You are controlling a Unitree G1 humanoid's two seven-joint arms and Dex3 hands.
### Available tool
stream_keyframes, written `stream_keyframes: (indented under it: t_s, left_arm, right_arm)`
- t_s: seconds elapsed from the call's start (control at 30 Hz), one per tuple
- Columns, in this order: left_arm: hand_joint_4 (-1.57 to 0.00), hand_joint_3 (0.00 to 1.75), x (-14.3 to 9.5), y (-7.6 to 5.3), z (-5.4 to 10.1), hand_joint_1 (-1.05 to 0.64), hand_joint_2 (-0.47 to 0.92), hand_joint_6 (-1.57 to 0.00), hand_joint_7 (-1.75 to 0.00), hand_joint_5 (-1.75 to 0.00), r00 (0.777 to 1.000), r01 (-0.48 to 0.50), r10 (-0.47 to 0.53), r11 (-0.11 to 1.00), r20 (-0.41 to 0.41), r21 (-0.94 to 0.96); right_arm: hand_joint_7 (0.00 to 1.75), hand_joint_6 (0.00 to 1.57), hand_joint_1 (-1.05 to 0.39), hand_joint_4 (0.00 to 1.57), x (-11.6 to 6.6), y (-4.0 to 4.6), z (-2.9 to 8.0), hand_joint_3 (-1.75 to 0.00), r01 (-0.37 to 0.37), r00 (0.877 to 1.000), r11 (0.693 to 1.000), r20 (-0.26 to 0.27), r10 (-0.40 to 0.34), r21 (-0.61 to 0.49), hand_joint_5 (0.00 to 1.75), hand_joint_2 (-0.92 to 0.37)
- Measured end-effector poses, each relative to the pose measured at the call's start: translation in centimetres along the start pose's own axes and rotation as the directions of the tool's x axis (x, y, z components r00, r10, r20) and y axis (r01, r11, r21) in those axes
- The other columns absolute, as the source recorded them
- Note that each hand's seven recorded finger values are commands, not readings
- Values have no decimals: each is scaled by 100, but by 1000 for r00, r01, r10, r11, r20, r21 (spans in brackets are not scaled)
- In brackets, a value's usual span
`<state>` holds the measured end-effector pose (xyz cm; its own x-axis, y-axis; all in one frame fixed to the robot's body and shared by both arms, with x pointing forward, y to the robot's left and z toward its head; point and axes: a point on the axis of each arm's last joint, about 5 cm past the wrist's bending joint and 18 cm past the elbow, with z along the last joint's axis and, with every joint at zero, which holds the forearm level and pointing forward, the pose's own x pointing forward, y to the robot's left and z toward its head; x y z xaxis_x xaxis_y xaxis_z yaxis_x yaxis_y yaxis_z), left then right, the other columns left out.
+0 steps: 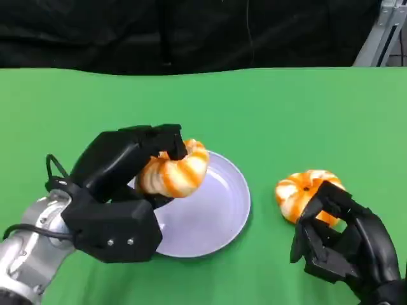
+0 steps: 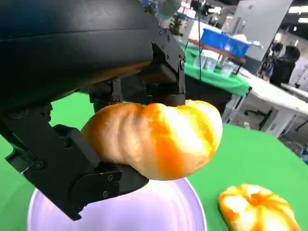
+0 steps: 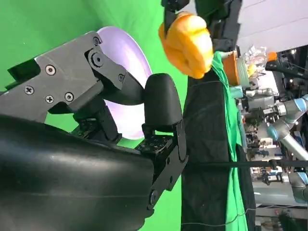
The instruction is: Grasp the bread from the table and place it into the plate.
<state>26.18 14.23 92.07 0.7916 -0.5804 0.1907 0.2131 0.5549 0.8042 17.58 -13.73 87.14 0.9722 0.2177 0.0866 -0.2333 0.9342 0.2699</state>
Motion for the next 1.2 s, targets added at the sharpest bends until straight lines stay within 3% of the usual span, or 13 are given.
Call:
stream_keyframes:
  t_s: [0.17, 0.23, 0.3, 0.33, 0.37, 0.4, 0.43, 0.47, 0.53, 0.63, 1.03, 1.2]
  left_arm:
    - [-65, 80, 66, -158, -51, 0, 71, -65, -158, -175, 993, 111, -111, 994, -27, 1]
    - [-62, 63, 99, -173, -72, -1, 79, -66, -152, -174, 991, 134, -133, 991, -33, 12]
    - [-61, 59, 131, -180, -88, -2, 82, -66, -152, -174, 987, 158, -157, 987, -34, 39]
    - [-62, 45, 138, -188, -98, -19, 87, -70, -107, -125, 986, 167, -166, 985, -36, 50]
    - [-69, 38, 140, -196, -103, -39, 90, -80, -50, -62, 985, 174, -171, 981, -36, 83]
    - [-73, 36, 138, -205, -101, -46, 91, -84, -28, -37, 984, 179, -176, 976, -32, 125]
    - [-50, 42, 133, -215, -99, -74, 92, -70, -11, -15, 982, 187, -185, 967, -29, 171]
    - [-37, 46, 126, -218, -100, -85, 92, -62, -6, -8, 981, 194, -193, 958, -28, 213]
    - [-13, 55, 124, -199, -92, -100, 92, -46, -1, -2, 982, 188, -188, 945, -26, 269]
    - [-2, 62, 130, -173, -75, -104, 92, -35, 0, 0, 981, 190, -187, 934, -40, 304]
    - [0, 72, 63, -170, -86, -105, 92, -24, 0, 0, 959, 281, -261, 909, -105, 307]
    - [-3, 60, -10, -118, -85, -93, 92, -31, -2, -1, 964, 260, -245, 954, -107, 152]
  right_arm:
    - [173, 63, -10, 85, 6, 10, 0, -114, 5, 1000, 1000, 1, -5, 2, 175, -59]
    - [173, 62, -10, 85, 6, 11, -1, -114, 4, 1000, 1000, 0, -4, 2, 175, -59]
    - [173, 62, -10, 85, 6, 12, -1, -114, 4, 1000, 1000, 0, -4, 2, 175, -59]
    - [174, 62, -10, 86, 6, 13, -1, -114, 3, 1000, 1000, 0, -3, 2, 175, -59]
    - [174, 62, -9, 86, 6, 13, 0, -114, 3, 1000, 1000, 1, -3, 2, 175, -59]
    - [174, 62, -9, 86, 6, 13, 0, -114, 3, 1000, 1000, 1, -3, 2, 175, -59]
    - [173, 63, -9, 86, 6, 13, 0, -114, 3, 1000, 1000, 1, -3, 3, 175, -59]
    - [173, 63, -10, 86, 6, 13, 0, -114, 3, 1000, 1000, 1, -3, 3, 175, -59]
    - [172, 63, -10, 85, 6, 13, 0, -113, 3, 1000, 1000, 1, -3, 3, 175, -59]
    - [172, 63, -9, 86, 6, 14, 0, -113, 4, 1000, 1000, 0, -4, 3, 175, -60]
    - [172, 63, -9, 85, 9, 19, 6, -113, 1, 1000, 1000, 2, -1, 3, 175, -60]
    - [173, 63, -8, 86, 8, 20, 6, -114, 0, 1000, 1000, 2, 0, 3, 175, -60]
